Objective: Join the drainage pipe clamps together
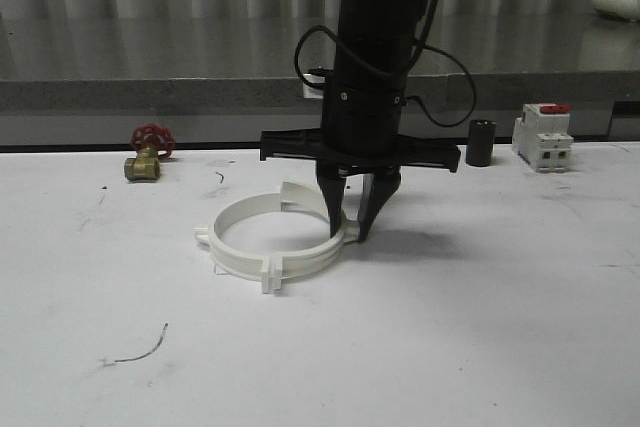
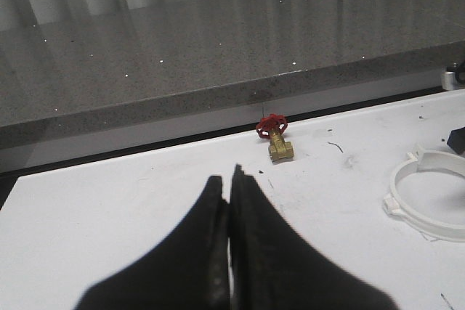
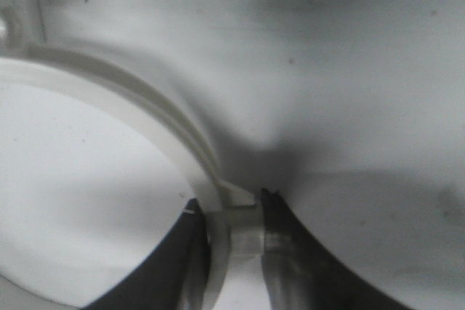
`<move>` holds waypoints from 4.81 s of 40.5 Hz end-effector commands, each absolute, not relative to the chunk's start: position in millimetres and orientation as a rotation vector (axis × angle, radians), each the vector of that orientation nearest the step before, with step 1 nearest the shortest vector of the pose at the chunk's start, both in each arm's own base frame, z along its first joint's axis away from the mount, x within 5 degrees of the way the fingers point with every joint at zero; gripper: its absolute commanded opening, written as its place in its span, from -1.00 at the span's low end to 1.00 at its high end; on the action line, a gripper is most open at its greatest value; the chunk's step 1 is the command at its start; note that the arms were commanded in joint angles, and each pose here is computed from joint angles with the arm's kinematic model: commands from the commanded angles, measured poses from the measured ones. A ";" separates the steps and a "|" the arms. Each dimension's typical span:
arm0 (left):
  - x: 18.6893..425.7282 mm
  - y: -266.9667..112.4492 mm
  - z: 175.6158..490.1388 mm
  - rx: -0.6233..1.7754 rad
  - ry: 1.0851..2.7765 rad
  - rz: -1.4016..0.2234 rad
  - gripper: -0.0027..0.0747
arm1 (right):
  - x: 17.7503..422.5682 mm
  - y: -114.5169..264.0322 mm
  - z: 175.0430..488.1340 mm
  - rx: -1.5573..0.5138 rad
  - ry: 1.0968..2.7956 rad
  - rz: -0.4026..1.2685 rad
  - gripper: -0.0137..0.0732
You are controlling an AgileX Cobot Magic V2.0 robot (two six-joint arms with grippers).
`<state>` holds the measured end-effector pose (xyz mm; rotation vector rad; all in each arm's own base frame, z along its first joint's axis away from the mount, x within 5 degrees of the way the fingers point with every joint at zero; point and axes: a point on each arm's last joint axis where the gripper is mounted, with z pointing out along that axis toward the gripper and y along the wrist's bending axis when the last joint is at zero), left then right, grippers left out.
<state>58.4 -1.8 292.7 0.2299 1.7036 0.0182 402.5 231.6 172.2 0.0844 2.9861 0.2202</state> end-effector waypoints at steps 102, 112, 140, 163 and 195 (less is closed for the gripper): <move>58.2 -3.8 307.0 0.236 1.614 0.000 -0.98 | 377.5 216.1 289.2 0.086 2.801 0.364 -0.38; 58.2 -3.8 307.0 0.236 1.614 0.000 -0.98 | 359.9 206.6 326.2 -0.027 2.735 0.385 -0.96; 58.2 -3.8 307.0 0.236 1.614 0.000 -0.98 | 224.8 53.0 363.1 0.032 2.513 0.147 -0.95; 58.2 -3.8 307.0 0.236 1.614 0.000 -0.98 | 81.3 9.7 298.1 -0.131 1.896 0.075 -0.95; 58.2 -3.8 307.0 0.236 1.614 0.000 -0.98 | 49.3 2.3 295.2 -0.125 1.677 0.091 -0.95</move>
